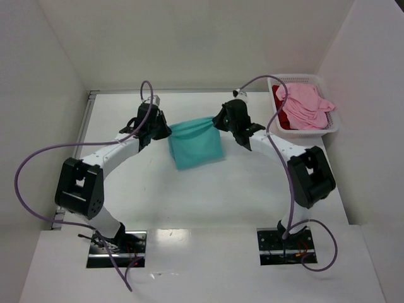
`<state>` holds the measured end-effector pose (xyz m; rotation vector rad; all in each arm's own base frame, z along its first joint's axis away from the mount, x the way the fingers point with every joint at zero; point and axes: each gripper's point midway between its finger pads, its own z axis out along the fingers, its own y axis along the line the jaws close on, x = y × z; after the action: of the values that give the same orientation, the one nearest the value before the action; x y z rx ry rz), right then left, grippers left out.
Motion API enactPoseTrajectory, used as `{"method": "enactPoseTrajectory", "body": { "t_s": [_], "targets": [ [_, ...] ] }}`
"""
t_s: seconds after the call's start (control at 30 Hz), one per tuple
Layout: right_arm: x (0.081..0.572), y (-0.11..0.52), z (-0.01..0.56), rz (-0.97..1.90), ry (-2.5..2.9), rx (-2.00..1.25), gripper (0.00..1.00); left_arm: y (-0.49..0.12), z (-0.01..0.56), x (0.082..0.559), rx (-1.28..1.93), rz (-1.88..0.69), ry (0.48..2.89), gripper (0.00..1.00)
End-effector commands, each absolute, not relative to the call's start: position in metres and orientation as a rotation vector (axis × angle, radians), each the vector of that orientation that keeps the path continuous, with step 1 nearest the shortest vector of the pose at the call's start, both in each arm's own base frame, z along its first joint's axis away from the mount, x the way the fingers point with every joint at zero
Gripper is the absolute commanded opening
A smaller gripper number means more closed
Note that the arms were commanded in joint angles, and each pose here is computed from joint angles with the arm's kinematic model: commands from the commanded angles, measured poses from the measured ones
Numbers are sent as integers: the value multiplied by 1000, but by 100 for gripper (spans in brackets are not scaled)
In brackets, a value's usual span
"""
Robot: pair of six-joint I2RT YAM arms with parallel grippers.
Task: Fold and stack the t-shirts
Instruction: Fold the long partially folded tshirt into a neat square
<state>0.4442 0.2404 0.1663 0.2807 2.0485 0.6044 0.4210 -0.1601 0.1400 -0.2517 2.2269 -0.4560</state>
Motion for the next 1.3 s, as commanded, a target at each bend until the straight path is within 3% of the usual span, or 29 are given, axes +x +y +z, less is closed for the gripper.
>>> {"method": "enactPoseTrajectory", "body": {
  "t_s": [0.0, 0.2, 0.27, 0.37, 0.4, 0.5, 0.53, 0.6, 0.67, 0.73, 0.83, 0.87, 0.97, 1.07, 1.13, 1.27],
  "targets": [
    [491, 244, 196, 615, 1933, 262, 0, -149, 143, 458, -311, -517, 2172, 0],
    [523, 247, 167, 615, 1970, 269, 0, -141, 105, 482, -343, -536, 2229, 1],
    [526, 251, 144, 608, 2011, 265, 0, -132, 101, 491, -362, -539, 2223, 14],
    [531, 255, 125, 590, 2054, 248, 26, -132, 98, 496, -340, -527, 2228, 34],
    [531, 254, 125, 584, 2054, 237, 40, -129, 98, 496, -345, -532, 2227, 44],
    [533, 246, 134, 567, 2027, 245, 60, -128, 118, 494, -323, -536, 2189, 67],
    [534, 246, 144, 572, 2002, 234, 72, -126, 123, 494, -315, -518, 2181, 80],
    [532, 238, 165, 581, 1961, 243, 85, -124, 139, 488, -300, -519, 2157, 86],
    [530, 231, 178, 583, 1939, 252, 87, -126, 150, 482, -274, -534, 2141, 89],
    [518, 234, 194, 641, 1908, 218, 87, -132, 159, 474, -243, -582, 2118, 89],
    [504, 241, 185, 706, 1922, 186, 75, -147, 154, 464, -216, -626, 2128, 89],
    [501, 242, 180, 719, 1935, 193, 63, -152, 147, 463, -207, -630, 2146, 88],
    [488, 244, 152, 735, 2018, 186, 58, -169, 127, 451, -174, -690, 2197, 81],
    [476, 244, 125, 751, 2056, 185, 46, -181, 116, 441, -149, -746, 2199, 73],
    [473, 245, 121, 769, 2053, 188, 34, -192, 109, 443, -124, -799, 2196, 49],
    [476, 255, 108, 805, 2096, 162, 19, -204, 94, 455, -122, -828, 2224, 17]
  ]
}}
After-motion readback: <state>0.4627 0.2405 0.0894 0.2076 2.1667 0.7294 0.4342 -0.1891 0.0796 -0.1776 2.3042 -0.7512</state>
